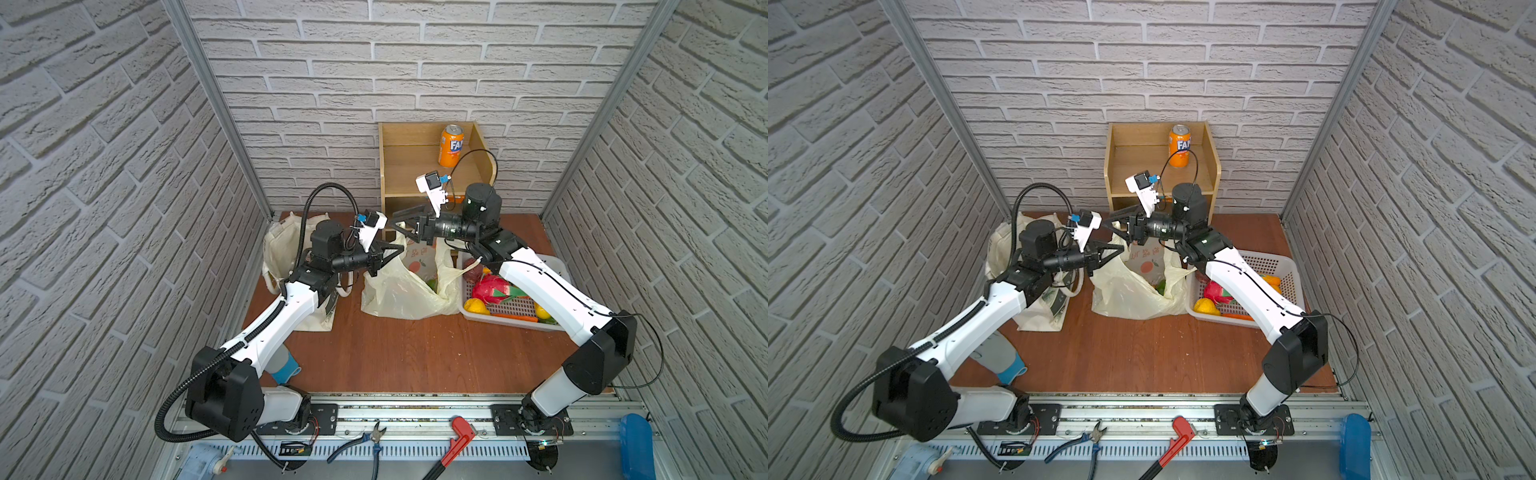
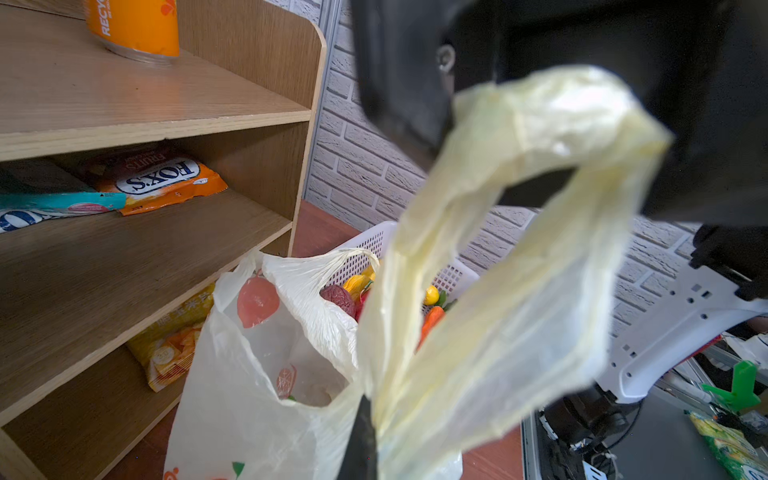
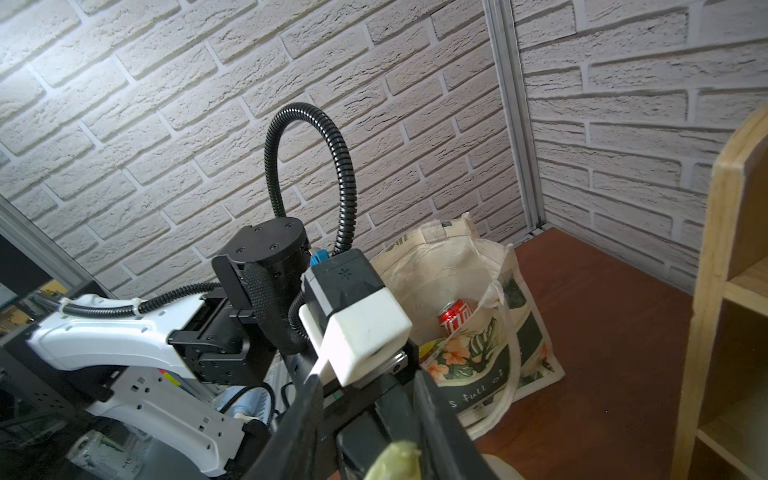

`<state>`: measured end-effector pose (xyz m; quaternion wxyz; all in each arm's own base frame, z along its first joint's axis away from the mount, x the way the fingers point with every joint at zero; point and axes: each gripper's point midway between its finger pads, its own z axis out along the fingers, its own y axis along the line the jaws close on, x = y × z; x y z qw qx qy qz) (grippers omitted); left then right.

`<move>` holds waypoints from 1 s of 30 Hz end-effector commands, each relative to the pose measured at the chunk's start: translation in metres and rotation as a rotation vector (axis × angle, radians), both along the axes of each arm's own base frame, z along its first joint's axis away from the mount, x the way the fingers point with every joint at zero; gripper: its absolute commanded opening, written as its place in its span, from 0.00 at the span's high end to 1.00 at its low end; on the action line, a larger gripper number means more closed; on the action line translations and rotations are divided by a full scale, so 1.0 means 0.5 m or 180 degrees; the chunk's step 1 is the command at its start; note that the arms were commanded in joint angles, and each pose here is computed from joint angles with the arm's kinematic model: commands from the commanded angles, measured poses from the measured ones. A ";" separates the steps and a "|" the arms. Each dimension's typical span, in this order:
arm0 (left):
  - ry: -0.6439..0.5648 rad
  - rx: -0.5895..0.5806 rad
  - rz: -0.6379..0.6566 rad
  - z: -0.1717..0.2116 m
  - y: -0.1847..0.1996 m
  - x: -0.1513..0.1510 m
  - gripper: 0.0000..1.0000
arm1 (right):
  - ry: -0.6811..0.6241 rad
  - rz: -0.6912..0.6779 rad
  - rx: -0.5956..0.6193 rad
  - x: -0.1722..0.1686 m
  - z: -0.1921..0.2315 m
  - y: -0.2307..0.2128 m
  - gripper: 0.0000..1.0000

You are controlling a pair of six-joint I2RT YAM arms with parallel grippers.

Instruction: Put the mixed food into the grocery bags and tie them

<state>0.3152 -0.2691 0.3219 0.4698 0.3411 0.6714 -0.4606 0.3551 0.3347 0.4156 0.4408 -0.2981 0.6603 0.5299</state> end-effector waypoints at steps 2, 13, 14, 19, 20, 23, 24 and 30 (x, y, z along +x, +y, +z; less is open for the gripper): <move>-0.0124 -0.0077 -0.0041 0.032 0.001 0.006 1.00 | -0.0084 0.0046 0.0139 -0.001 0.019 0.006 0.94; 0.0112 0.0063 0.0141 -0.053 0.018 0.019 0.55 | -0.0102 -0.0276 0.0514 -0.001 0.097 -0.023 0.94; 0.0116 0.0070 0.0156 -0.056 0.019 0.021 0.54 | -0.0080 -0.0296 0.0511 0.002 0.092 -0.024 0.95; 0.0024 0.0077 0.0212 -0.040 0.024 0.020 0.44 | 0.0016 -0.0409 0.0472 0.010 0.068 -0.029 0.95; -0.0023 0.0075 0.0235 -0.029 0.027 0.020 0.42 | 0.0037 -0.0433 0.0460 0.011 0.061 -0.030 0.94; -0.0200 0.0094 0.0322 0.003 0.037 0.016 0.36 | 0.0073 -0.0473 0.0434 0.012 0.051 -0.033 0.94; -0.0258 0.0102 0.0345 0.014 0.039 0.013 0.35 | 0.0080 -0.0471 0.0430 0.011 0.049 -0.033 0.94; -0.0635 0.0184 0.0446 0.074 0.057 -0.001 0.26 | 0.0112 -0.0444 0.0409 0.006 0.043 -0.029 0.94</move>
